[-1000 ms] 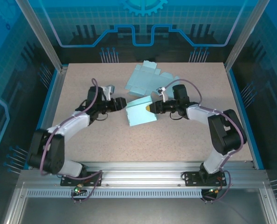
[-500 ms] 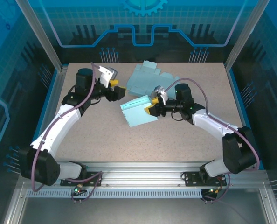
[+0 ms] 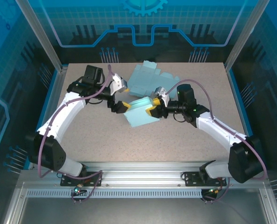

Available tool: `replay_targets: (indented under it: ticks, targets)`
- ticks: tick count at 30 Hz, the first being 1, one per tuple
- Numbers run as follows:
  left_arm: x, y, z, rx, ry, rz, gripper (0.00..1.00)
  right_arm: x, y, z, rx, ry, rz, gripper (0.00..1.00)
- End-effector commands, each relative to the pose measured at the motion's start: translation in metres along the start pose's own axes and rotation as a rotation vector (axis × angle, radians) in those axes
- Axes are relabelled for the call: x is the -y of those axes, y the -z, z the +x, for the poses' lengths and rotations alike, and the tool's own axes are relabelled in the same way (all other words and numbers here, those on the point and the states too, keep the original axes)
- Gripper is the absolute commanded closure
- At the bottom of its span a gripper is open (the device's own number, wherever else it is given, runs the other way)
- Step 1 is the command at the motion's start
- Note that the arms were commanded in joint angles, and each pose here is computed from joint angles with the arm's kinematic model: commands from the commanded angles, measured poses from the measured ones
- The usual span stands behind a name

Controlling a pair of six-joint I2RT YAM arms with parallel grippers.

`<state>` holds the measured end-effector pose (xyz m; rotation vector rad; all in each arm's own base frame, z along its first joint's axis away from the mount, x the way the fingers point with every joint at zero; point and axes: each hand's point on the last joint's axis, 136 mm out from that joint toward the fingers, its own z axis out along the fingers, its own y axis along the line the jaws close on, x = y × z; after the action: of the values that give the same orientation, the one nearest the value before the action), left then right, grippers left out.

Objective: Fold the paper box

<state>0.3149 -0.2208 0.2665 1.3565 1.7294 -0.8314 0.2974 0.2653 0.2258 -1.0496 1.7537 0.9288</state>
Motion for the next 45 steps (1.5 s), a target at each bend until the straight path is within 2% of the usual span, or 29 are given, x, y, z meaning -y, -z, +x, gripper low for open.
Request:
replay_targets:
  ticks: [1, 14, 21, 31, 35, 37, 39, 41, 45]
  targets:
    - [0.026, -0.013, 0.012, -0.054, -0.033, 0.103, 0.01, -0.006, 0.004, -0.01, 0.008, 0.051, 0.001, 0.69]
    - [0.018, -0.042, 0.028, -0.151, 0.016, 0.151, 0.02, -0.009, 0.003, -0.015, 0.014, 0.084, 0.0, 0.69]
    - [0.021, -0.05, 0.033, -0.221, 0.043, 0.213, 0.16, -0.004, -0.002, -0.016, 0.015, 0.097, 0.011, 0.68]
    - [0.016, -0.054, 0.047, -0.282, 0.048, 0.2, 0.24, 0.006, -0.014, -0.014, 0.016, 0.106, 0.016, 0.68]
    - [0.013, -0.054, 0.049, -0.297, 0.053, 0.191, 0.34, 0.008, -0.016, -0.013, 0.01, 0.106, 0.012, 0.68]
    - [0.012, -0.055, 0.049, -0.302, 0.056, 0.185, 0.35, 0.008, -0.016, -0.013, 0.009, 0.107, 0.013, 0.68]
    - [0.01, -0.054, 0.049, -0.305, 0.054, 0.171, 0.43, 0.009, -0.016, -0.012, 0.008, 0.106, 0.017, 0.67]
    - [0.007, -0.054, 0.049, -0.309, 0.054, 0.157, 0.45, 0.01, -0.017, -0.011, 0.004, 0.103, 0.017, 0.67]
    - [0.003, -0.054, 0.047, -0.313, 0.054, 0.133, 0.55, 0.012, -0.019, -0.01, -0.001, 0.095, 0.023, 0.64]
